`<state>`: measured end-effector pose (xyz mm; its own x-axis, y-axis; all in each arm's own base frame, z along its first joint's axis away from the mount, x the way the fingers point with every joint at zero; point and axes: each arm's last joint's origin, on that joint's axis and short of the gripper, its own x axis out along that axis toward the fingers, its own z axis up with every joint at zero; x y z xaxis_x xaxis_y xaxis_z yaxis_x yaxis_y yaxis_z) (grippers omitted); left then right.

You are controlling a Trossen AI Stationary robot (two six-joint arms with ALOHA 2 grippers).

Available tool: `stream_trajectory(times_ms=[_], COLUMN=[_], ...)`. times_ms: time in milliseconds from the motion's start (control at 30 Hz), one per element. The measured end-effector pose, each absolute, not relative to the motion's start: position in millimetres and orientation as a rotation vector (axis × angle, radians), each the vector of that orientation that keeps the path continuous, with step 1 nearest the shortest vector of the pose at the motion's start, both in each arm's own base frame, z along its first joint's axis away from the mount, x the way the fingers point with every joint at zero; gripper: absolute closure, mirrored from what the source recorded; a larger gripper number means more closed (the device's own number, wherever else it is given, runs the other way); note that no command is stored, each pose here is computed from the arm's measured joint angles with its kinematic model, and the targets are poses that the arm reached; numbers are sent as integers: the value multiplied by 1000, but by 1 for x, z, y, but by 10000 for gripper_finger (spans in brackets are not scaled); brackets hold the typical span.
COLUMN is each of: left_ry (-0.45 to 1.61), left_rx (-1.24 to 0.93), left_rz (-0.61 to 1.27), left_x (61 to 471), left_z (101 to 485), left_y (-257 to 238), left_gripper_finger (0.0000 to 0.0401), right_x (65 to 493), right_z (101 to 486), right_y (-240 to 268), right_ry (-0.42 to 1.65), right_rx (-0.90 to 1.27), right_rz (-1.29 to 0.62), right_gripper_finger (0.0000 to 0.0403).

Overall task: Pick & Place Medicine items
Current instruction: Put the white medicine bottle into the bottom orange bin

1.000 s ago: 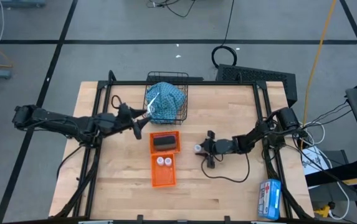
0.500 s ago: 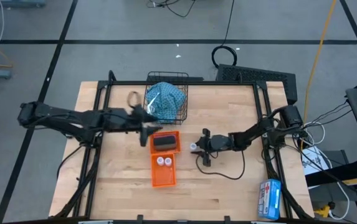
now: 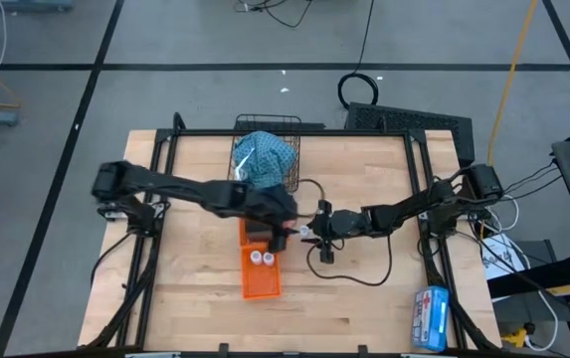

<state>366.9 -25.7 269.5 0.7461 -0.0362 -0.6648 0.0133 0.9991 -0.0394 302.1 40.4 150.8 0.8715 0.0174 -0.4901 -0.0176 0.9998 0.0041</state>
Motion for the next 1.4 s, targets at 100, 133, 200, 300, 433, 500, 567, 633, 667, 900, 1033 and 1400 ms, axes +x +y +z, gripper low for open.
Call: stream_trajectory(times_ms=[100, 133, 200, 300, 433, 500, 567, 633, 667, 900, 1033, 1400], left_ry=[756, 779, 783, 801, 824, 840, 837, 845, 849, 840, 838, 834], left_rx=[-28, -30, -33, -37, -39, -39, -42, -42, -42, -39, -39, -5], left_rz=[-59, -67, -72, -71, -68, -66, -65, -63, -63, -56, -56, -51], left_x=[387, 391, 397, 402, 406, 406, 409, 409, 409, 409, 409, 410], left_z=[259, 255, 250, 240, 230, 227, 223, 221, 221, 222, 222, 222], left_y=[-28, -28, -29, -30, -30, -30, -30, -30, -30, -30, -30, -29], left_gripper_finger=[185, 185, 185, 185, 185, 185, 185, 185, 185, 185, 185, 212], right_x=[302, 302, 301, 301, 302, 302, 301, 302, 302, 301, 301, 301], right_z=[151, 151, 149, 150, 150, 150, 150, 150, 150, 150, 150, 150], right_y=[40, 40, 40, 40, 40, 40, 40, 40, 40, 40, 40, 40], right_ry=[513, 515, 529, 526, 520, 521, 523, 522, 520, 523, 524, 524], right_rx=[0, -1, -2, -2, -4, -4, -5, -4, -4, -5, -5, -5], right_rz=[17, 17, 17, 17, 18, 18, 18, 20, 19, 19, 19, 19], right_gripper_finger=[267, 267, 267, 267, 267, 267, 267, 267, 267, 267, 267, 257])
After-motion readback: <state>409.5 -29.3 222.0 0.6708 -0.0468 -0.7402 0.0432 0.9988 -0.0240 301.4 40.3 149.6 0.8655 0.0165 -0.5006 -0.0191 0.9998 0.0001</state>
